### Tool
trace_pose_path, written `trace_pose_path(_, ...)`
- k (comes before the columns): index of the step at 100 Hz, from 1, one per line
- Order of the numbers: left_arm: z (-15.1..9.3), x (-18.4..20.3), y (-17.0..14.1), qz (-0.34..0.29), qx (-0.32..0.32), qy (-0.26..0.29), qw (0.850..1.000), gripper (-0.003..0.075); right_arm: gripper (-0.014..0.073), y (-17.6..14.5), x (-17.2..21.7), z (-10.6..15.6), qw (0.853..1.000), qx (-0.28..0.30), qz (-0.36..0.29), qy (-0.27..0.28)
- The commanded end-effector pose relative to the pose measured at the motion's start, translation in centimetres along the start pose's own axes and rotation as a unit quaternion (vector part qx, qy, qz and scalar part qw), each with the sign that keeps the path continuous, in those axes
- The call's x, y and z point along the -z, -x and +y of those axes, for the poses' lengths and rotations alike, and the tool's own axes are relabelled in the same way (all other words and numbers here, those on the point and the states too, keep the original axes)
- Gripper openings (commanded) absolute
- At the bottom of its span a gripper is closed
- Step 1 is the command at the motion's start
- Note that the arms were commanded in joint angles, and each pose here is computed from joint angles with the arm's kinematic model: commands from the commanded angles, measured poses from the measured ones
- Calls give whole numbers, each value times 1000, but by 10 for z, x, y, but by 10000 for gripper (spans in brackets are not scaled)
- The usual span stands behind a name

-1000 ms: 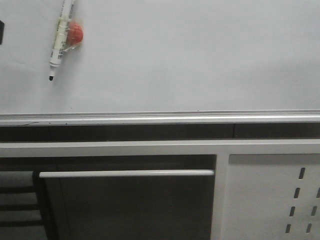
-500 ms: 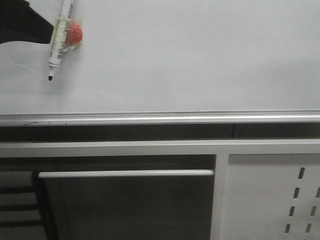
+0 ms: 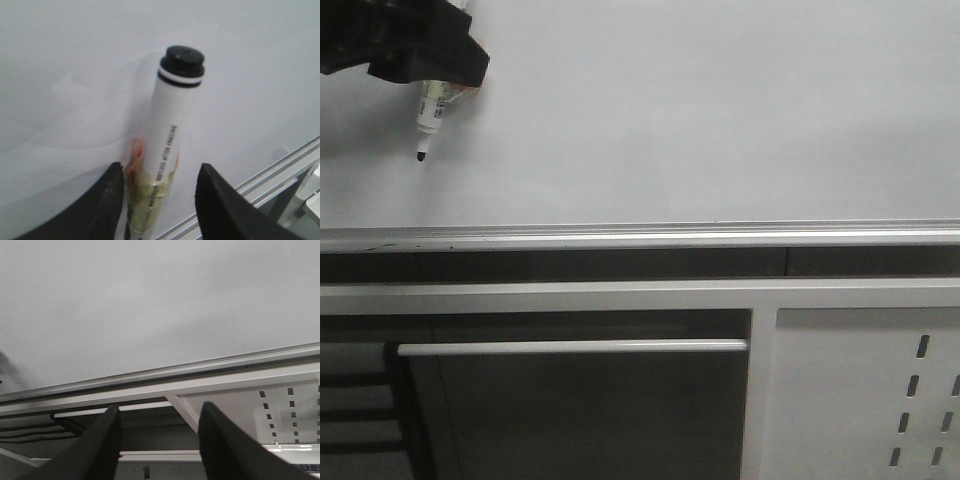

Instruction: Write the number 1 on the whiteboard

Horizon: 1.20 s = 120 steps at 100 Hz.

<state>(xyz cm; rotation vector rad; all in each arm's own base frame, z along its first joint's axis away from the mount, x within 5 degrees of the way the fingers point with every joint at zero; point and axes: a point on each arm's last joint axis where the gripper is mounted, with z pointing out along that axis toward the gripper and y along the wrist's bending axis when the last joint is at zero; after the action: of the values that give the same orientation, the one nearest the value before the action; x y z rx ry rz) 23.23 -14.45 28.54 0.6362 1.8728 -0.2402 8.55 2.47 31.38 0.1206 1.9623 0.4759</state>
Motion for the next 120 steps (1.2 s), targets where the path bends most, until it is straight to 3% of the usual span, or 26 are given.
trace_pose_path(1, 4, 5, 19, -33, -3, 16, 999, 240, 321, 15, 3, 4, 999, 0, -39, 3)
trace_pose_path(23, 4, 3, 18, -31, -3, 18, 999, -22, 321, 15, 3, 4, 999, 0, -39, 3)
trace_pose_path(49, -1, 10, 21, -34, -3, -14, 999, -20, 321, 13, 2, 4, 999, 0, -31, 5)
trace_pose_path(60, -11, 18, 22, -30, -9, -73, 997, -20, 321, 10, 2, 6, 1000, -2, -14, 16)
trace_pose_path(71, -25, 27, 20, -15, -36, -151, 988, -20, 321, 8, -1, 16, 997, 16, 8, 78)
trace_pose_path(95, -48, 41, 8, 37, -72, -299, 951, -20, 321, 9, -21, 36, 967, 34, 93, 235)
trace_pose_path(120, -67, 50, 6, 50, -91, -360, 927, -20, 321, 37, -34, 55, 923, 90, 158, 338)
